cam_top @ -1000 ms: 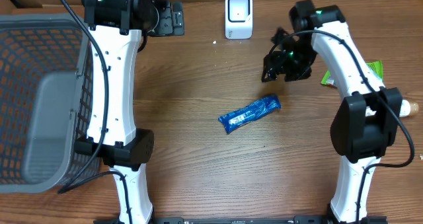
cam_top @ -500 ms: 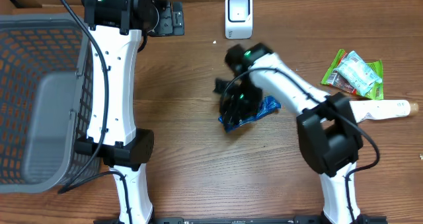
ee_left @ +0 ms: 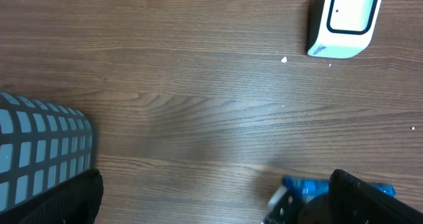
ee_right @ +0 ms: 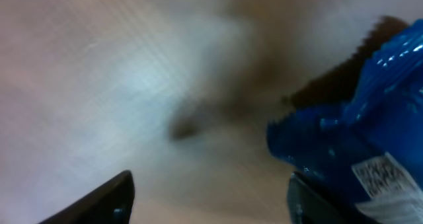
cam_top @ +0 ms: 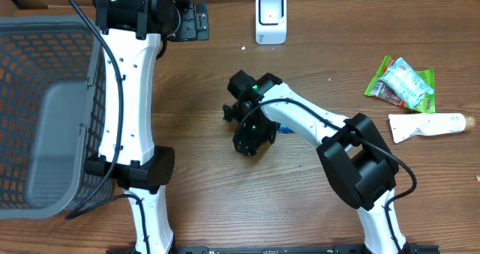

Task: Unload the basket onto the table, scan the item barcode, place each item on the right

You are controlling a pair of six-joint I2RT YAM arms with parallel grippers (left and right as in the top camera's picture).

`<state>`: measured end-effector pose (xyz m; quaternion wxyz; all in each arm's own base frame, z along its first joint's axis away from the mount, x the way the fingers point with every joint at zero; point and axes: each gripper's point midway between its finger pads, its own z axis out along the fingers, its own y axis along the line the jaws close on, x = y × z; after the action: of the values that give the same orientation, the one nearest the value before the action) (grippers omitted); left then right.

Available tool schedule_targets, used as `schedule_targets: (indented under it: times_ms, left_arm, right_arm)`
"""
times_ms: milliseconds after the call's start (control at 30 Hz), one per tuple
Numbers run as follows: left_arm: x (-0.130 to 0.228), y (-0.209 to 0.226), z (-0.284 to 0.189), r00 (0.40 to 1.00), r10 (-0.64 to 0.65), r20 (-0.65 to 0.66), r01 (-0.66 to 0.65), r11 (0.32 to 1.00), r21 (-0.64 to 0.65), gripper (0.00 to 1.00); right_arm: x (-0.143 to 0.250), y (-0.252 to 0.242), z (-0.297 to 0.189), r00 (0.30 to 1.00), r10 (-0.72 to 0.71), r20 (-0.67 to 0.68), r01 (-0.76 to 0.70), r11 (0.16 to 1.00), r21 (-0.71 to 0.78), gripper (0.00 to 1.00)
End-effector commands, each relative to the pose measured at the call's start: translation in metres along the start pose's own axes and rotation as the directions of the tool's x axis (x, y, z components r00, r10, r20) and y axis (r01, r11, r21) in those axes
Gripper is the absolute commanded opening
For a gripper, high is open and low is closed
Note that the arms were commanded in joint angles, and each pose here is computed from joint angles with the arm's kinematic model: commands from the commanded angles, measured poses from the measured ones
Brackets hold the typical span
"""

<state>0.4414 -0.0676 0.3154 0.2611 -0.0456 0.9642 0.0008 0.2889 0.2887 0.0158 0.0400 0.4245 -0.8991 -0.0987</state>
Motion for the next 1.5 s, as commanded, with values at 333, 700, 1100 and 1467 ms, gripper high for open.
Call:
schedule_targets:
  times_ms: [333,700,1100,1467]
  left_arm:
    - [-0.002,0.006,0.002,1.000,-0.008,0.002,0.008,1.000,-0.017,1.00]
    - [-0.002,0.006,0.002,1.000,-0.008,0.002,0.008,1.000,-0.017,1.00]
    - [-0.002,0.006,0.002,1.000,-0.008,0.002,0.008,1.000,-0.017,1.00]
    - [-0.002,0.006,0.002,1.000,-0.008,0.002,0.008,1.000,-0.017,1.00]
  right_arm:
    - [-0.038,-0.095,-0.037,0.909,0.319,0.267,-0.373,0.910,0.183,0.87]
    - [-0.023,-0.108,-0.139,0.807,0.541,0.236,-0.528,0.840,-0.120,0.77]
    - [0.041,-0.152,-0.069,0.783,0.616,0.090,-0.602,0.786,-0.142,0.81]
    - [0.062,-0.132,-0.015,0.795,0.606,0.012,-0.591,0.780,-0.205,0.71]
